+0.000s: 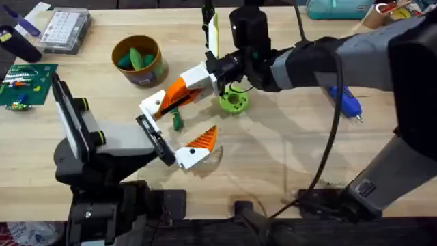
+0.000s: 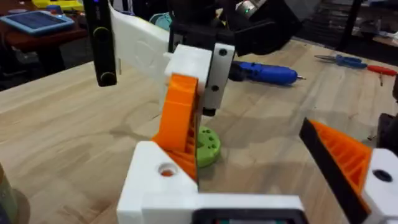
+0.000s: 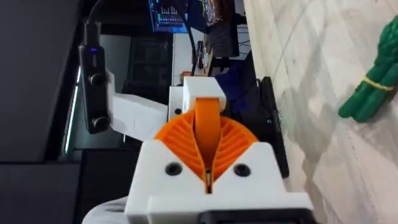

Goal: Pick up the gripper from the table and insert it into the empty holder that is missing its gripper. Then pick up a screw, insert it into the mounting hole, and use the screwdriver to tighten it. Finally, clean up the table by picking up the vegetable and placing it into the bucket.

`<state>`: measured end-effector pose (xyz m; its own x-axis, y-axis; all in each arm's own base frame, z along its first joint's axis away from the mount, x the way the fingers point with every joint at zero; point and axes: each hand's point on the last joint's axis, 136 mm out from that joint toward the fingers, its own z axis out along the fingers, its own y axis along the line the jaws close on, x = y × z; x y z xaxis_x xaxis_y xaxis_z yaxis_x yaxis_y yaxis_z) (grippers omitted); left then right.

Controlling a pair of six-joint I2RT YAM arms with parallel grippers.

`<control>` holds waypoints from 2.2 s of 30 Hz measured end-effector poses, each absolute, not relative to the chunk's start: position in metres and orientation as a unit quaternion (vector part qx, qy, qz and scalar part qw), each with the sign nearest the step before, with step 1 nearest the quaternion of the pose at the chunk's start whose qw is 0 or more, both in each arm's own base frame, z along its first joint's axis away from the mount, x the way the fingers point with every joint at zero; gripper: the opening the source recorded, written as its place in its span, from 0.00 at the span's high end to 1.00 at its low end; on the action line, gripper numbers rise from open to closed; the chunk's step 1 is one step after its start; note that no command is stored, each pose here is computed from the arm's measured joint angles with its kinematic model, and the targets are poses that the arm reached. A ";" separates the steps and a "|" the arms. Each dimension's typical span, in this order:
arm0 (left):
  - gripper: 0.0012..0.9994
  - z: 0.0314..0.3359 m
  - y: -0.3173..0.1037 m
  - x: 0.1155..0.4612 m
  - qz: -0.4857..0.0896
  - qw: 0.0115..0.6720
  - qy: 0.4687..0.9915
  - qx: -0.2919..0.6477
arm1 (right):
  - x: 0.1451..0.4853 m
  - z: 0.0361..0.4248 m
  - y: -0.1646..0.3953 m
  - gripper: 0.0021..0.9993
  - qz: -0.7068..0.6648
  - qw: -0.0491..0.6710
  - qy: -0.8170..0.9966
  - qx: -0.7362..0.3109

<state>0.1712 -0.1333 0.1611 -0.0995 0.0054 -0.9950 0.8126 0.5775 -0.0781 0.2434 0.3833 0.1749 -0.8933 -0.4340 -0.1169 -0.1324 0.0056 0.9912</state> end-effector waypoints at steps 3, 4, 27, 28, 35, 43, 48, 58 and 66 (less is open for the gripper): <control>0.01 0.161 -0.133 0.171 -0.339 0.595 0.659 0.310 | 0.243 0.175 0.384 0.98 -0.675 0.111 -0.701 0.202; 0.01 0.161 -0.133 0.171 -0.339 0.595 0.660 0.310 | 0.243 0.175 0.384 0.98 -0.675 0.111 -0.701 0.202; 0.01 0.161 -0.135 0.168 -0.347 0.591 0.656 0.316 | 0.238 0.176 0.384 0.82 -0.676 0.117 -0.696 0.210; 0.01 0.161 -0.135 0.168 -0.348 0.591 0.656 0.316 | 0.238 0.176 0.384 0.81 -0.676 0.118 -0.696 0.212; 0.01 0.161 -0.138 0.163 -0.360 0.584 0.652 0.323 | 0.234 0.179 0.380 0.67 -0.679 0.129 -0.687 0.222; 0.01 0.161 -0.143 0.157 -0.378 0.574 0.646 0.333 | 0.234 0.182 0.371 0.44 -0.684 0.142 -0.678 0.231; 0.01 0.162 -0.154 0.138 -0.418 0.549 0.624 0.366 | 0.251 0.180 0.367 0.02 -0.684 0.113 -0.689 0.212; 0.01 0.162 -0.157 0.130 -0.434 0.539 0.616 0.377 | 0.299 0.179 0.335 0.01 -0.688 0.058 -0.704 0.165; 0.01 0.162 -0.157 0.130 -0.435 0.538 0.615 0.378 | 0.310 0.171 0.320 0.01 -0.683 0.061 -0.715 0.135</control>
